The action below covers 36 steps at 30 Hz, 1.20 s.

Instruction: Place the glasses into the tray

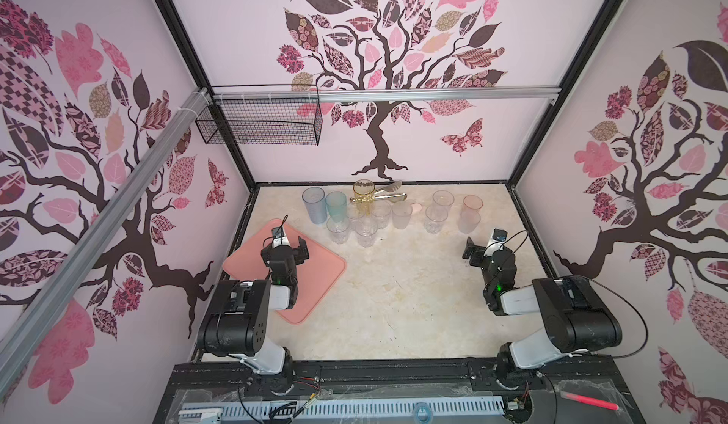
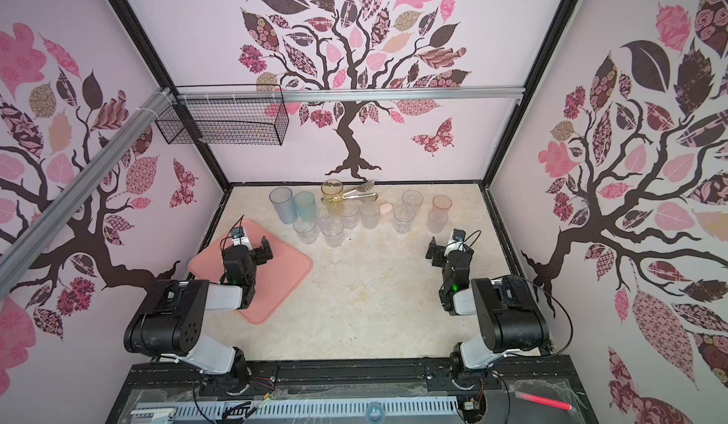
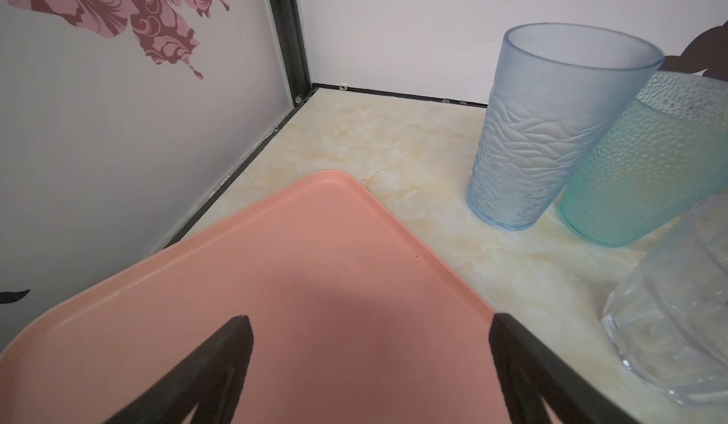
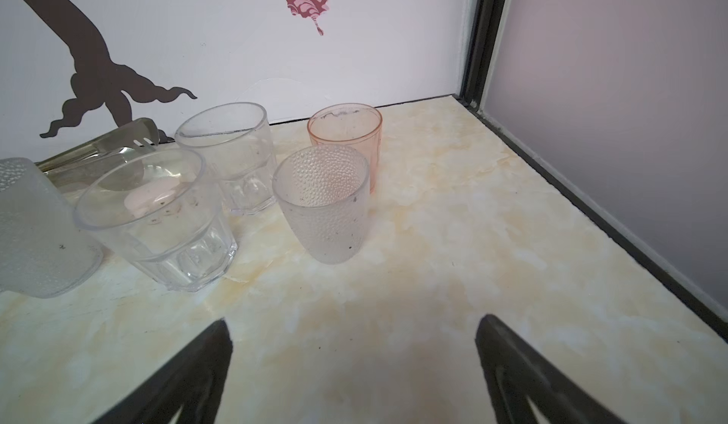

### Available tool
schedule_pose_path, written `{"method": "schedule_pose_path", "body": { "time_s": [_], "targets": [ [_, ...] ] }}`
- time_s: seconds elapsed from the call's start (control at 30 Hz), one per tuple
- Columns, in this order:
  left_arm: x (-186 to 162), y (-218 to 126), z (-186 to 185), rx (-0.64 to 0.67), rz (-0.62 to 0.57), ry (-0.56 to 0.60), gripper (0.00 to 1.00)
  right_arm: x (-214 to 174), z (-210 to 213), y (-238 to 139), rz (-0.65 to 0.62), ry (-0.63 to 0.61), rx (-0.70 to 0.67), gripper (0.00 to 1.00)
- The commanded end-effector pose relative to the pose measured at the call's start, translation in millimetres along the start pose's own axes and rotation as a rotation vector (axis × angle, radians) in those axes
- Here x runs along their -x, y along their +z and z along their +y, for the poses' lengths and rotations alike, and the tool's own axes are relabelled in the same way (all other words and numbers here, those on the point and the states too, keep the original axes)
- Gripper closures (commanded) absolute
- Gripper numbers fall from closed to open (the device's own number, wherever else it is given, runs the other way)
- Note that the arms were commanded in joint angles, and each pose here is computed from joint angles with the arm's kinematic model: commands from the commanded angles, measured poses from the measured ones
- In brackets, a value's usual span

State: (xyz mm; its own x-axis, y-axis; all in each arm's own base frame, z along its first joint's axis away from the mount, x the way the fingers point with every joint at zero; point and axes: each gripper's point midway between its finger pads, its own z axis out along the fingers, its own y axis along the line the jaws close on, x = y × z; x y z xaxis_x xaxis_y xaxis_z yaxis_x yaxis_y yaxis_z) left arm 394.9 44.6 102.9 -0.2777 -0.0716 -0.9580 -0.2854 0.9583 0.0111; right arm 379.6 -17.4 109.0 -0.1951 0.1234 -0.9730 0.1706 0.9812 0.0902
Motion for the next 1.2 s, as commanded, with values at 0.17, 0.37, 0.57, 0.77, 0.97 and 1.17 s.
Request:
{"method": "schedule_pose_path", "body": {
  "time_s": [0.17,0.37,0.57,0.77,0.97,1.17],
  "targets": [
    [0.1,-1.4,0.2,-0.009,-0.004,0.003,0.02,3.6,0.7,2.2,-0.015,0.003,0.000,0.01],
    [-0.4,-1.4,0.1,-0.010,-0.002,0.004,0.02,3.6,0.8,2.3,-0.015,0.002,0.000,0.00],
    [0.0,-1.4,-0.1,-0.010,-0.004,0.001,0.02,3.7,0.8,2.4,-0.015,0.002,0.000,0.00],
    [-0.1,-1.3,0.3,-0.009,-0.004,0.002,0.02,3.1,1.0,2.4,-0.013,0.002,0.001,0.01],
    [1.5,-1.1,-0.6,-0.008,-0.008,0.000,0.02,3.0,0.9,2.6,-0.012,0.002,0.000,0.01],
    [2.5,-4.9,-1.8,0.028,-0.027,0.019,0.02,9.4,0.4,0.0,-0.040,-0.001,-0.014,0.01]
  ]
}}
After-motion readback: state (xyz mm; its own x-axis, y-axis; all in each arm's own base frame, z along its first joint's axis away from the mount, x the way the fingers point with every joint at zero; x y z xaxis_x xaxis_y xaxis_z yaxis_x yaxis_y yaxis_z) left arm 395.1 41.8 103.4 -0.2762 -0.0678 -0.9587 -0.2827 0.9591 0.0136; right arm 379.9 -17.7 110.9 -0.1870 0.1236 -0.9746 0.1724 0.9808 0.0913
